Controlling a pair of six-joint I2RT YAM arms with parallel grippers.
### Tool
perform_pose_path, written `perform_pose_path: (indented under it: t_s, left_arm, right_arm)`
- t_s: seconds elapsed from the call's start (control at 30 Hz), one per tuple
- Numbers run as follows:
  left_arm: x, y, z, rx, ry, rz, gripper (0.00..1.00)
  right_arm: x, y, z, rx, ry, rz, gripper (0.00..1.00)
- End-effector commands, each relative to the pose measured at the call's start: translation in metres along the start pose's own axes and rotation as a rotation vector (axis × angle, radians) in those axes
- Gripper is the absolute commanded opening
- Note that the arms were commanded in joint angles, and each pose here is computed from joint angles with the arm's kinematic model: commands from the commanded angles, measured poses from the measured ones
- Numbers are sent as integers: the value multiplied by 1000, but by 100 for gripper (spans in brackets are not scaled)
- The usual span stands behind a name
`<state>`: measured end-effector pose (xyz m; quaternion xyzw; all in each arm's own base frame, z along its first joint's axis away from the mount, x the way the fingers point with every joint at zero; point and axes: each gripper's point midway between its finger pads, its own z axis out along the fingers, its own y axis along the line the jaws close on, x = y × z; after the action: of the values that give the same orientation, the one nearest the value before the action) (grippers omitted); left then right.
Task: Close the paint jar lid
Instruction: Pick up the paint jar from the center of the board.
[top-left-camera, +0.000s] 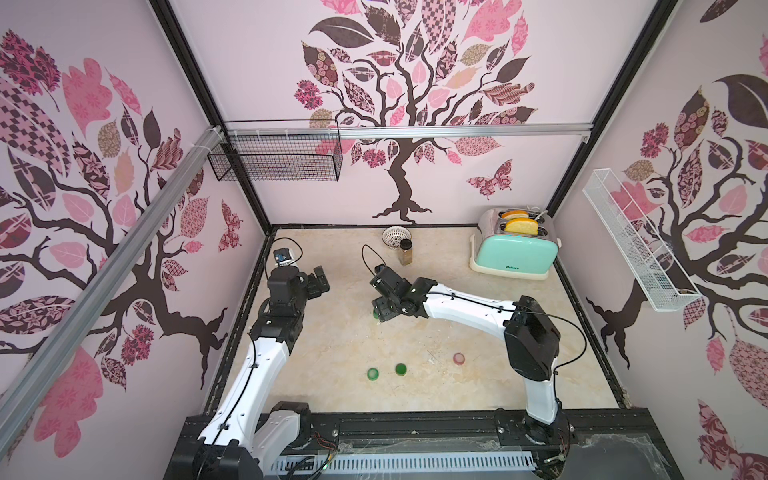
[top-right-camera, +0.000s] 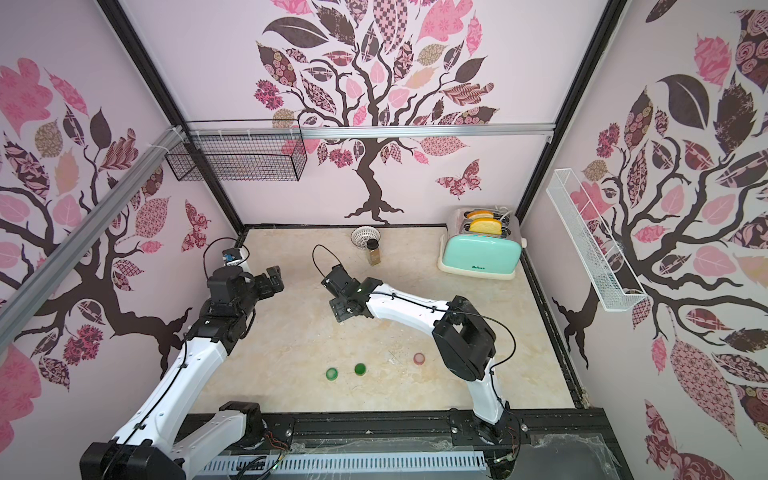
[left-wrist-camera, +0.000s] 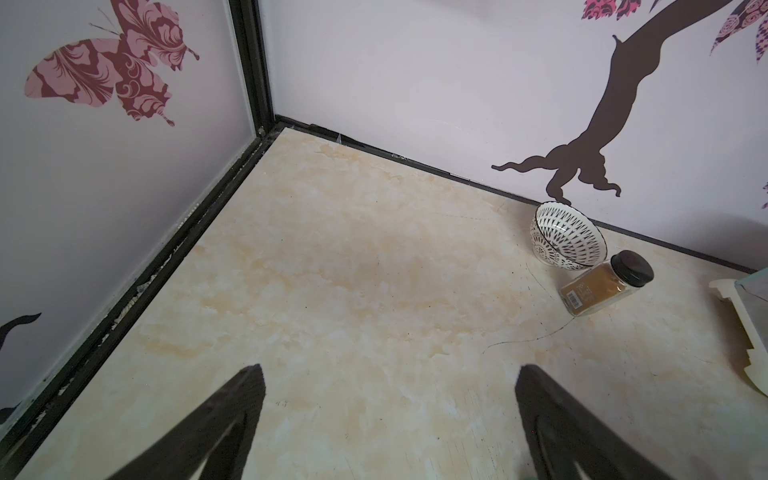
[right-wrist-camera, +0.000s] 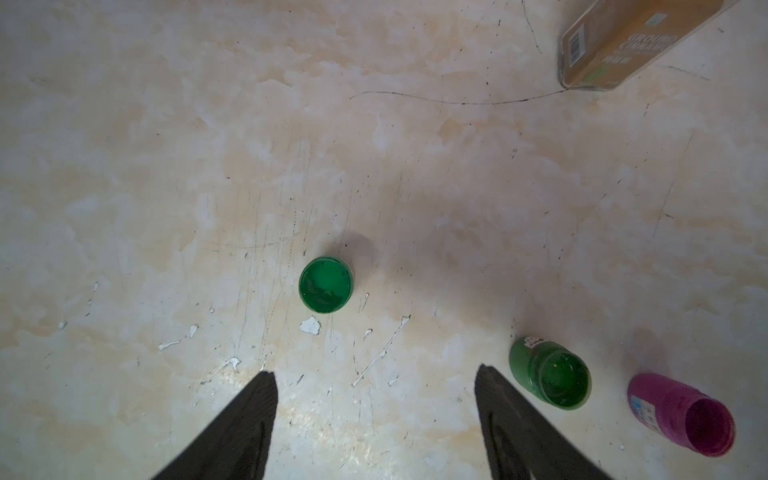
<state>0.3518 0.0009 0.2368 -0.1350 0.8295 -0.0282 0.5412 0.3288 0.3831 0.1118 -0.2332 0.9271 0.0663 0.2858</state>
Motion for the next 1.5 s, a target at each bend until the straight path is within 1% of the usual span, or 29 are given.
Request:
perform_pose_path:
  t_s: [0.0,0.17,0.37,0.6,1.0,1.2,1.47]
  left_arm:
    - [-10,-3,1,12,-18,-32,98]
    - [-15,-8,-4,66,-10,-68,98]
    - [-19,-9,-10,87,-44,-44,98]
    - [-17,-11,-10,103,-49,-40,98]
    - [-14,-14,-8,122,-41,-33,98]
    - [-15,-15,-9,127,-43,-30,98]
    - [-13,-16,-8,134,-34,-22,98]
  right_arm:
    - [-4,5,2,17,3,22,75]
    - [-2,18,12,3,17,9,72]
    - [0,31,25,-10,37,4,70]
    - [4,35,47,12,68,5,63]
    - [12,36,76,48,88,0,51]
    - [14,37,83,49,96,12,48]
    - [19,35,86,36,118,49,37]
